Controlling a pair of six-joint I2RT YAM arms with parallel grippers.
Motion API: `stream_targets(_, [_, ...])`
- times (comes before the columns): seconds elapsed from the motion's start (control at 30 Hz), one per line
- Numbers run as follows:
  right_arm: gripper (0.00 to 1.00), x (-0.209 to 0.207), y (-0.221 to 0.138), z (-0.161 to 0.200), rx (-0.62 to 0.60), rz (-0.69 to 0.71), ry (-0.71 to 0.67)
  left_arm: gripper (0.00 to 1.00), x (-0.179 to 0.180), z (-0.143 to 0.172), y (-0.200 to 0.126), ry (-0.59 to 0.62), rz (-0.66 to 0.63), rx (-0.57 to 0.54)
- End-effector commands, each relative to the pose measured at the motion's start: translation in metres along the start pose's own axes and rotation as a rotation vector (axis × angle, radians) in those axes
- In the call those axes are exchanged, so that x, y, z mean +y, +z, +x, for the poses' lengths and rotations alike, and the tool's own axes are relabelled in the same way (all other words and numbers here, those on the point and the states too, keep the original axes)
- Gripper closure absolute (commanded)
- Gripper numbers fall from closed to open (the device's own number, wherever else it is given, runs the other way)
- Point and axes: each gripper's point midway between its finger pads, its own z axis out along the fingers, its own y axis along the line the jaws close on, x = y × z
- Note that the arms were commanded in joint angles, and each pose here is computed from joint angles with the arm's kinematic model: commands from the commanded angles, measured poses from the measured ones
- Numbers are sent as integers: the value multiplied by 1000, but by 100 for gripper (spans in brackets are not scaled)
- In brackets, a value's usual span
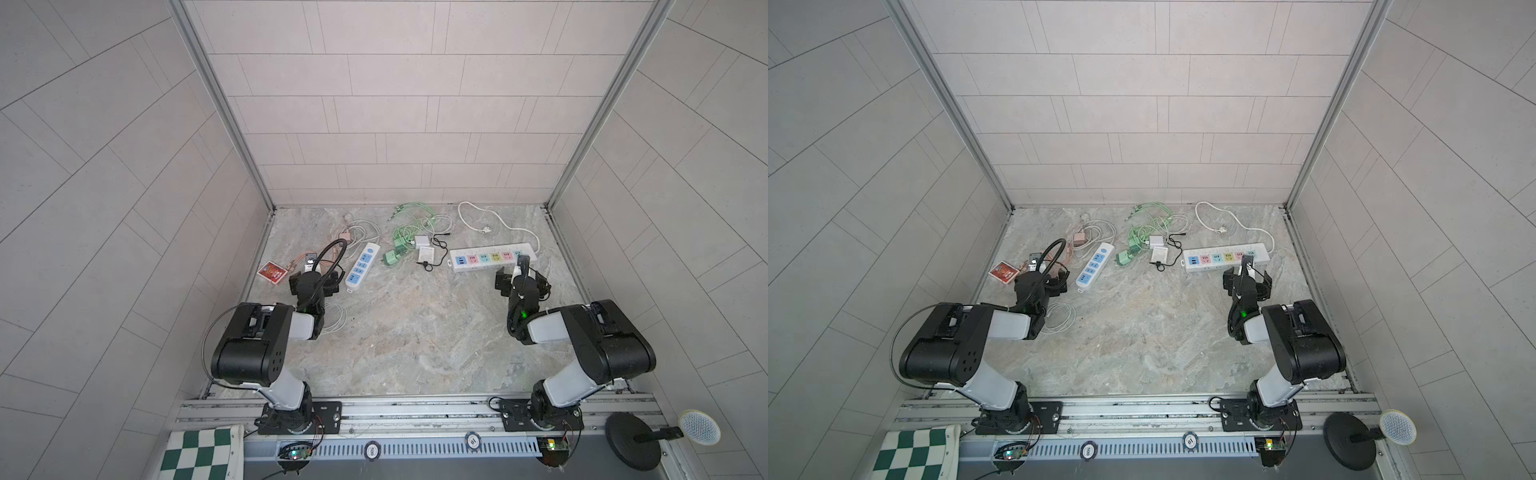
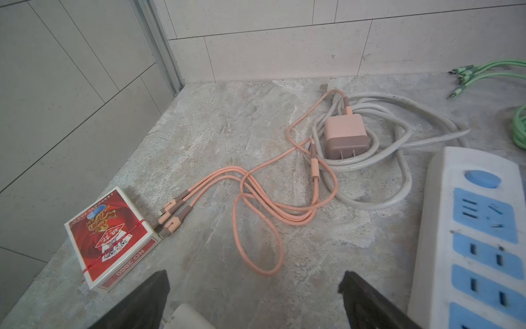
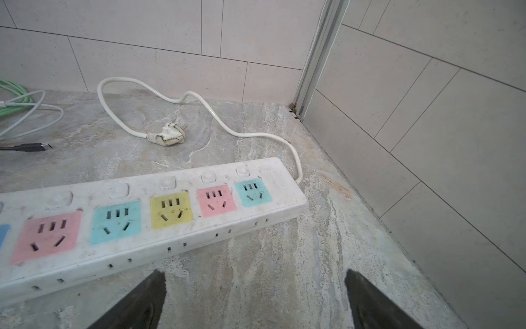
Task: Insert plugs into power strip
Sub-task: Move the socket to the center of the table.
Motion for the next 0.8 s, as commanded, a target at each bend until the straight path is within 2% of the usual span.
stream_targets(0.0, [1, 0, 2, -1, -1, 12, -13, 0, 0, -9, 0, -17, 9, -32])
stream_targets(0.77, [1, 0, 2, -1, 0, 12, -13, 0, 3, -8, 1, -28, 1, -22])
